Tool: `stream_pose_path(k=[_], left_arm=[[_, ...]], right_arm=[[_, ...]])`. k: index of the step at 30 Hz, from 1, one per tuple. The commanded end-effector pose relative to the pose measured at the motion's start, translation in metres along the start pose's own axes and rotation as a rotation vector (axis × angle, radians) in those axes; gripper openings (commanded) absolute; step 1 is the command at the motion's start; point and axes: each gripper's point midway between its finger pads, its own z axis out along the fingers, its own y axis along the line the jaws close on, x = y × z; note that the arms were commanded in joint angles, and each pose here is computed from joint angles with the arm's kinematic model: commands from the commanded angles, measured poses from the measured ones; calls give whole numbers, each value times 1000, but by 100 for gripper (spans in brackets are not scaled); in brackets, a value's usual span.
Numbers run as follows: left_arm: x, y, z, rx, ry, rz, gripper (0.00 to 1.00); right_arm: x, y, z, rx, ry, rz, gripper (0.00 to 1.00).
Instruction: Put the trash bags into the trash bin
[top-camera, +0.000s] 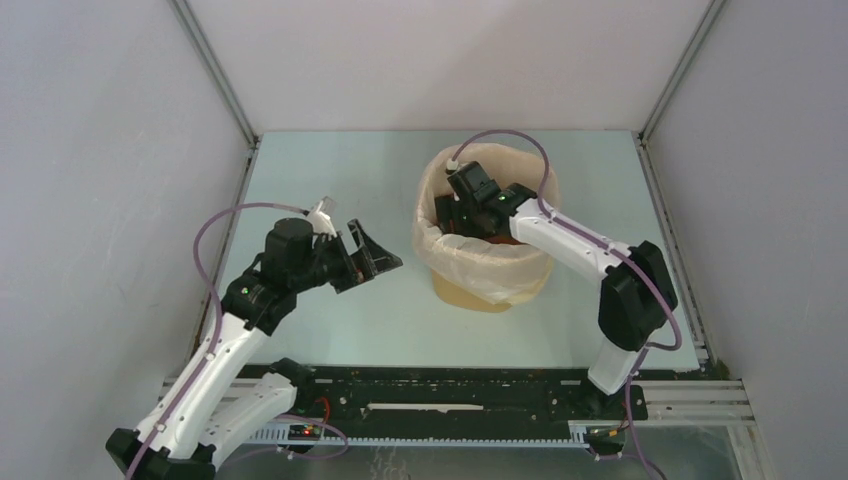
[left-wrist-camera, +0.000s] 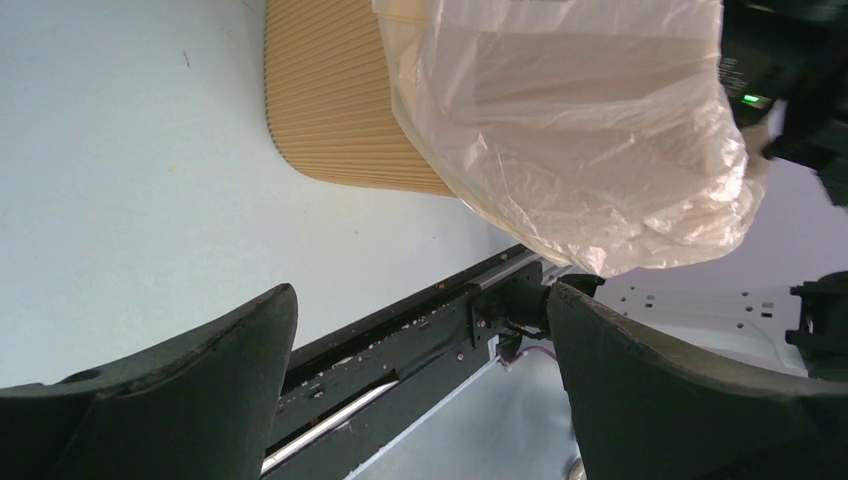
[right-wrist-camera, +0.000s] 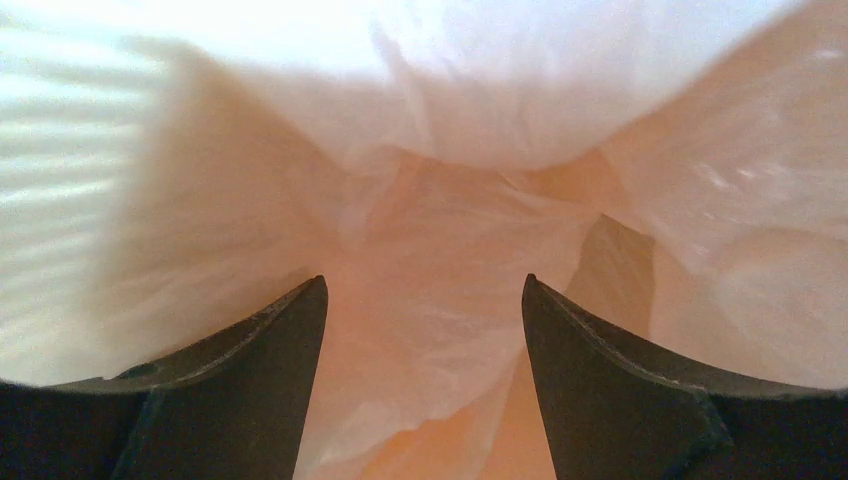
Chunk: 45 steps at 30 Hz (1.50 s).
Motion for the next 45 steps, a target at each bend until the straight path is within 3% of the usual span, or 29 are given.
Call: stream_pose_path(k=[1,5,13,21,27,31,36,45], left_arm=[[-18,-22,4,61,-32,37,100],[-21,-27,17,85,-11,22,100],[-21,-29,16,96,-11,13,100],[-13,-20,-5,57,-40,13,100],[-5,-8,-24,8,-63,17,100],[-3,-3,-33,-7,-93,1,100],[-6,-4,-44,-4,-142,-6,100],[-18,-18,-69,44,-248,11,100]], right_arm=[[-27,-6,-59,6,-109,-27,81],[-12,-21,-66,24,-115,-33,81],[11,-25,-23,28,-31,-7,80],[15,5,25,-61,-6,24,79],[4,64,38,-284,-37,3,79],[-1,111,37,-395,-34,-58,79],[-14,154,29,-415,-25,-138,79],[-46,120,-46,-258,-104,-175,81]])
